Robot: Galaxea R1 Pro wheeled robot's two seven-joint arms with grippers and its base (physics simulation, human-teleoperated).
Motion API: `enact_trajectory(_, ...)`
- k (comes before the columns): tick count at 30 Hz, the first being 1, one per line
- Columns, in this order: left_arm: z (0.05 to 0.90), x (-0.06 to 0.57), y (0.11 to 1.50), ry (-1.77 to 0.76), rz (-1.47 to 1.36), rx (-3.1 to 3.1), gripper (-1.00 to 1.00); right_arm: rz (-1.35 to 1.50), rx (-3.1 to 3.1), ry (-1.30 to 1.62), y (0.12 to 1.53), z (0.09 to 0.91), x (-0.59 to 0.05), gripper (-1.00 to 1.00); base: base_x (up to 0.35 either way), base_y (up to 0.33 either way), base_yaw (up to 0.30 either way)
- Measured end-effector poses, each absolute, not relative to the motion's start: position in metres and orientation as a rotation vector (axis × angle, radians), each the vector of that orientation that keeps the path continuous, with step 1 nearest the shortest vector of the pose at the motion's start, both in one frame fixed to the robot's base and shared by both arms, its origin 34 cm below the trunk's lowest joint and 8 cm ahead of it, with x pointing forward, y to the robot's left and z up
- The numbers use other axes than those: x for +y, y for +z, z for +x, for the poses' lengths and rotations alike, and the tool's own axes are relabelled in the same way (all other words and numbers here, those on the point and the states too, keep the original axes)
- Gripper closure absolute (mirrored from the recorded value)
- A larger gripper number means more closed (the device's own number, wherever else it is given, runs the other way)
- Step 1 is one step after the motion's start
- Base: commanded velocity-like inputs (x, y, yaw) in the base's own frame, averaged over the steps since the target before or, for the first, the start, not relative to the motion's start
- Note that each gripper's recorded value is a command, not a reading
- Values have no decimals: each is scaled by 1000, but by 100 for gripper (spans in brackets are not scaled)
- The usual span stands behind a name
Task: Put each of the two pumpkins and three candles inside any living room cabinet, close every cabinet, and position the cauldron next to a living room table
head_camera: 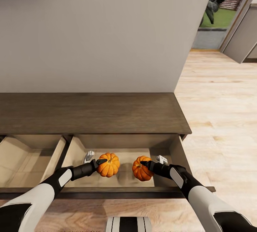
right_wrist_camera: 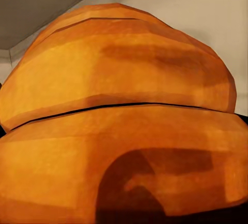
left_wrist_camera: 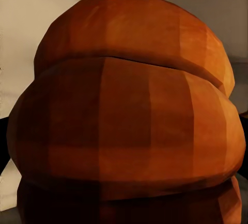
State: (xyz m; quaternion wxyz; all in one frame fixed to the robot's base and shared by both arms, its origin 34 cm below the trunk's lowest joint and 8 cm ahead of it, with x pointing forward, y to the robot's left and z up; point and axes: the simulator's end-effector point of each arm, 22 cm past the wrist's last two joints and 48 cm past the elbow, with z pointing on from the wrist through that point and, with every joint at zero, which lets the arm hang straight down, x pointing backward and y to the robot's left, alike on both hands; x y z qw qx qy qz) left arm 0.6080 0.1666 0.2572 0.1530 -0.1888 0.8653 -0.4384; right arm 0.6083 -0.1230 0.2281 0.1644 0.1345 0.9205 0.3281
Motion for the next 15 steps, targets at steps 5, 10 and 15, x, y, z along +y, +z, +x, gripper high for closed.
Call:
enact_trajectory(5,606,167,253,-1256,-547,2489,100,380,2617,935,228,612,-124,100,0,0,0)
enact_trajectory(10,606,167,251,-1258,-551,2490,100,369,2607,932,230,616,-124,100,0,0,0)
enact_trajectory(15,607,168,252,-1260,-559,2482,100,363,2601,930,231,619,-124,100,0,0,0)
